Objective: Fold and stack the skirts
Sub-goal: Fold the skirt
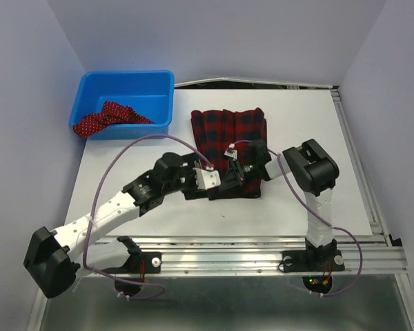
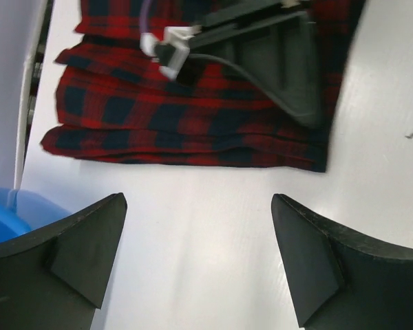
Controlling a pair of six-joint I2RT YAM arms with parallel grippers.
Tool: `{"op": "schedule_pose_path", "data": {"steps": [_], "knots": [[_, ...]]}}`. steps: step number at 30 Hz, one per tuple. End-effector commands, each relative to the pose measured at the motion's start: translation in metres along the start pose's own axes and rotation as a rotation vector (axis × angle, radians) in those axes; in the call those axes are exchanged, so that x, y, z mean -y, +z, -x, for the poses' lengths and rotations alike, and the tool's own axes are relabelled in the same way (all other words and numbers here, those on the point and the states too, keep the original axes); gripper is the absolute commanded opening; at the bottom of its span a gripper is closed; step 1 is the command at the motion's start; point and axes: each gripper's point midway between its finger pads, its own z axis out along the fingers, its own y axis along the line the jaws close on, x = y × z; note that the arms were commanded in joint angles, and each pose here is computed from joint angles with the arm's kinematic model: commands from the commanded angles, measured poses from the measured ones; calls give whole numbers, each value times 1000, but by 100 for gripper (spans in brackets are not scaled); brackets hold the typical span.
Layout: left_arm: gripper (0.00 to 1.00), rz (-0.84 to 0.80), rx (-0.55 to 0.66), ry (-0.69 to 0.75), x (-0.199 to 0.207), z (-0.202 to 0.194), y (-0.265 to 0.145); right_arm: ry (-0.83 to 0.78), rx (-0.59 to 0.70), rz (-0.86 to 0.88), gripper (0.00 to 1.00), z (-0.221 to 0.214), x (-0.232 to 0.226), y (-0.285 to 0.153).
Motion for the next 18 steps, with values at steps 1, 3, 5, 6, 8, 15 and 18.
{"op": "schedule_pose_path", "data": {"steps": [1,3,5,6,8,15,18], "knots": [[98,-6,-75,118,24,-13,6,-93,156,-95,49,40,3,-9],[98,-41,-70,184,48,-16,9,-88,179,-68,51,43,-32,-13],[98,-44,-32,236,60,-10,14,-135,192,-42,53,43,-55,-15],[98,-37,-37,278,70,-8,16,-147,195,-37,53,42,-64,-16],[96,-49,-30,331,89,-3,24,-217,215,-33,54,44,-85,-19],[86,-71,-98,342,119,-2,67,-278,273,-90,50,66,-60,-25],[84,-56,-119,339,120,-2,81,-229,282,-139,47,73,-22,-22]]}}
